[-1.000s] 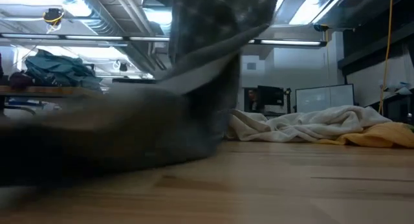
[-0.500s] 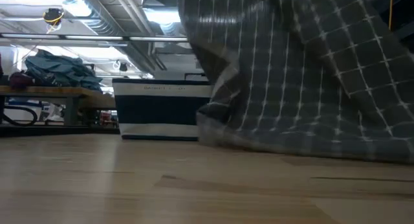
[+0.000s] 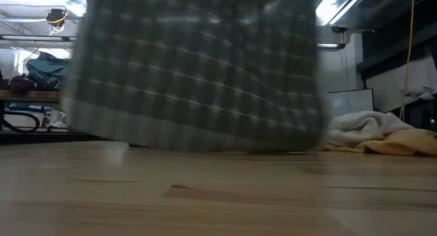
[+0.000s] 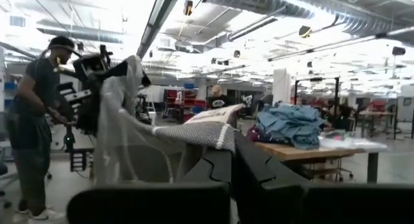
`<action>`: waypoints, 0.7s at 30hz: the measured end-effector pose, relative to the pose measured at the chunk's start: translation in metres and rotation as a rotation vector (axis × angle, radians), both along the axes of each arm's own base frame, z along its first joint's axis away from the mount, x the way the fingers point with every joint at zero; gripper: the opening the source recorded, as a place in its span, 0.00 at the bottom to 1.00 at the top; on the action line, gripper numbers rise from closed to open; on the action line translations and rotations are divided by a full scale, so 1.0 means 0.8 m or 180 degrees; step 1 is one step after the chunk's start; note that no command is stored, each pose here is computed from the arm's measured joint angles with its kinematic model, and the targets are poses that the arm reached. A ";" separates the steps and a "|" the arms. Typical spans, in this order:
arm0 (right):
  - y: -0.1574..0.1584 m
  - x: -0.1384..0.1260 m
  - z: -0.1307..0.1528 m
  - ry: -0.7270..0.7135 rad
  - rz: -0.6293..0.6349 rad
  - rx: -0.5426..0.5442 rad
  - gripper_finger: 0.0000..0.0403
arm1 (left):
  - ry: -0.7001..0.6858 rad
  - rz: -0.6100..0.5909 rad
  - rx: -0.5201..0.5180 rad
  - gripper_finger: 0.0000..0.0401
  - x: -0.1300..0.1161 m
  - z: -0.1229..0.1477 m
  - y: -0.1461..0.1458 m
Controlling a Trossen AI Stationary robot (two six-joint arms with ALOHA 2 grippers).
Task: Fold towel
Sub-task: Fold the gray patterned towel
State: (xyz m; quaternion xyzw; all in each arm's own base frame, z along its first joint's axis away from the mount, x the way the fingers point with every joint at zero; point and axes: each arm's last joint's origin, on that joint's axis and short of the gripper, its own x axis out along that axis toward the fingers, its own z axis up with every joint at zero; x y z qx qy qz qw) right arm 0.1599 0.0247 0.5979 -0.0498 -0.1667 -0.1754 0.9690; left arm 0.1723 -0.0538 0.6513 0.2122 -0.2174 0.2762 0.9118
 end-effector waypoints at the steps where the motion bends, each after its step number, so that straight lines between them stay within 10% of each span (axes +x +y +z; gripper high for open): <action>1: 0.000 0.001 0.003 0.0021 -0.0031 0.0004 0.00 | -0.0026 0.0001 -0.0012 0.00 -0.003 0.002 0.001; 21: -0.002 0.017 0.010 0.0469 -0.0866 -0.0386 0.00 | 0.0064 0.0377 0.0235 0.00 -0.008 0.007 0.016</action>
